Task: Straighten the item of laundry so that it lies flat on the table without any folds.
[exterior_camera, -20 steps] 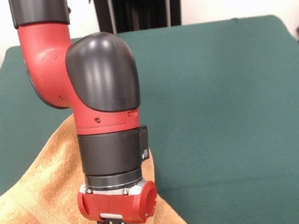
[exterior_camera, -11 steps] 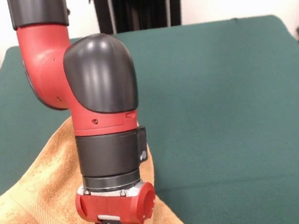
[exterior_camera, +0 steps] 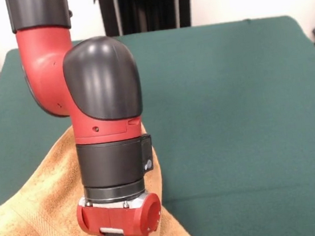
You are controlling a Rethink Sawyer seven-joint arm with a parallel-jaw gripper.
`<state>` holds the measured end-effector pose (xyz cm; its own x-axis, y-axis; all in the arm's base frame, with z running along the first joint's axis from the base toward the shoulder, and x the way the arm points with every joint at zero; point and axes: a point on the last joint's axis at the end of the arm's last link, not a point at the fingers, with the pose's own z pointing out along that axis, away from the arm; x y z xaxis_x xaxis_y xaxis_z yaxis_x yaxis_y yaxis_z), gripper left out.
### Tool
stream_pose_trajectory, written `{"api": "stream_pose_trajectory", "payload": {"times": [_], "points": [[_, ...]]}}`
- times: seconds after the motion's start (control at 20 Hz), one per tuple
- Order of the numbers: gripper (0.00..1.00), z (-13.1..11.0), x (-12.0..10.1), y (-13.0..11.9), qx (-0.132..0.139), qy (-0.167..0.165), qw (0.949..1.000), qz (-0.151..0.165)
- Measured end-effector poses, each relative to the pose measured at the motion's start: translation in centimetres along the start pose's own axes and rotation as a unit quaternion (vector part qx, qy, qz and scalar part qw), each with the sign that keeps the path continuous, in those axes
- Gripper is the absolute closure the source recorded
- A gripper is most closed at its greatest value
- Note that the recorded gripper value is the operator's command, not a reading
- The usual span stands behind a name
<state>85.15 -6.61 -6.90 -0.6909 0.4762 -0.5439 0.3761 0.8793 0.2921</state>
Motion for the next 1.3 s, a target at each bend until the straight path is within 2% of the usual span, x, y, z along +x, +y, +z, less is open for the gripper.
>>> {"api": "stream_pose_trajectory", "payload": {"times": [0.85, 0.9, 1.3], "points": [[0.00, 0.1, -0.8, -1.1, -0.004, -0.003, 0.9998, 0.019], [1.00, 0.1, -0.8, -1.2, -0.004, -0.003, 0.9998, 0.020], [1.00, 0.3, -0.5, -1.6, -0.003, -0.001, 0.9997, 0.024]]}}
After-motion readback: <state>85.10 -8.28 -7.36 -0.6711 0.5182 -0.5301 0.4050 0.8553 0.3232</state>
